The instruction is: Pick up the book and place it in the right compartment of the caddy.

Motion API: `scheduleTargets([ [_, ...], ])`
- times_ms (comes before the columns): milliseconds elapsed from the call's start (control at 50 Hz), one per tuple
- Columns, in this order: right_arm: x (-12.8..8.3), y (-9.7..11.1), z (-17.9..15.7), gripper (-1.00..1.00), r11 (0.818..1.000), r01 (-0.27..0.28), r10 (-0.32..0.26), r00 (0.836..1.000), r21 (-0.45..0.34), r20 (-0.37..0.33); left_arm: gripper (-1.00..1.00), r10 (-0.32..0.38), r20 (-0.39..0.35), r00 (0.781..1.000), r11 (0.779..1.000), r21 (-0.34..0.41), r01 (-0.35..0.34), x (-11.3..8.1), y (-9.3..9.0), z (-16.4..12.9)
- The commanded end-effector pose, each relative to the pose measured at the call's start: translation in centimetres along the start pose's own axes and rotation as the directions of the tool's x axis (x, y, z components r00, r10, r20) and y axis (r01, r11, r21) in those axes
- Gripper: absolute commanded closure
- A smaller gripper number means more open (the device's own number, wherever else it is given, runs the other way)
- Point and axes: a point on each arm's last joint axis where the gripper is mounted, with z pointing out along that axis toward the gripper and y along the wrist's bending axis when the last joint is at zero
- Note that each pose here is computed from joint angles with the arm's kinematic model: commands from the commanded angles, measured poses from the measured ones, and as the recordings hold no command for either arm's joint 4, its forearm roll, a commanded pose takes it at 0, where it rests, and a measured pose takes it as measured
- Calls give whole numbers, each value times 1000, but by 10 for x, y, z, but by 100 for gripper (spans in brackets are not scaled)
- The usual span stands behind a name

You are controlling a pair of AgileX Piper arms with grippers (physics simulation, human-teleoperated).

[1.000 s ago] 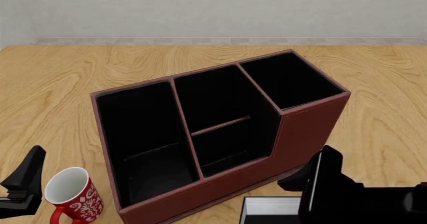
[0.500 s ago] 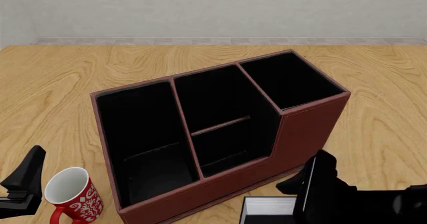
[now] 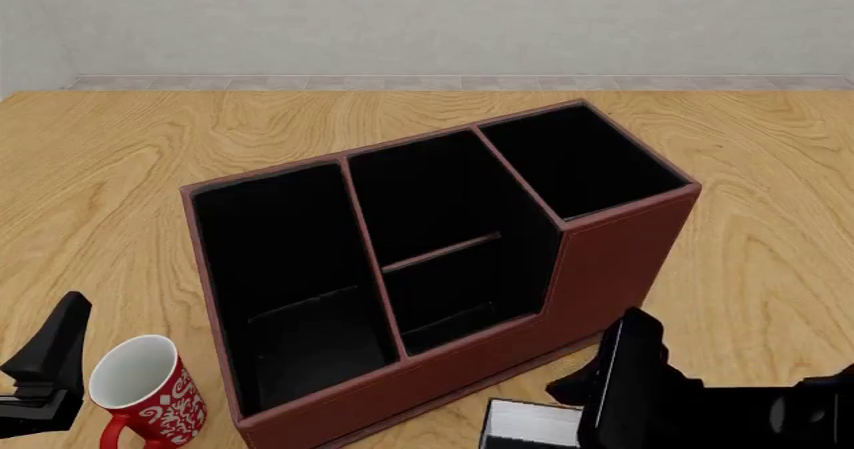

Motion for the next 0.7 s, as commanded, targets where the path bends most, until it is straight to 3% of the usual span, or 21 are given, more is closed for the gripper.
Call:
scheduleTargets([
  [20, 4, 4, 4, 100, 1000, -21, 21, 1000, -20, -12, -100, 0, 0, 1000, 1000, 0, 0, 0, 0, 0],
  [300, 2, 5, 1, 100, 1000, -14, 14, 1000, -23, -6, -100, 0, 0, 1000, 1000, 0, 0, 0, 0, 0],
  [700, -13, -3, -33, 100, 1000, 27, -27, 998, 10, 53, -100, 0, 0, 1000, 1000, 0, 0, 0, 0, 0],
])
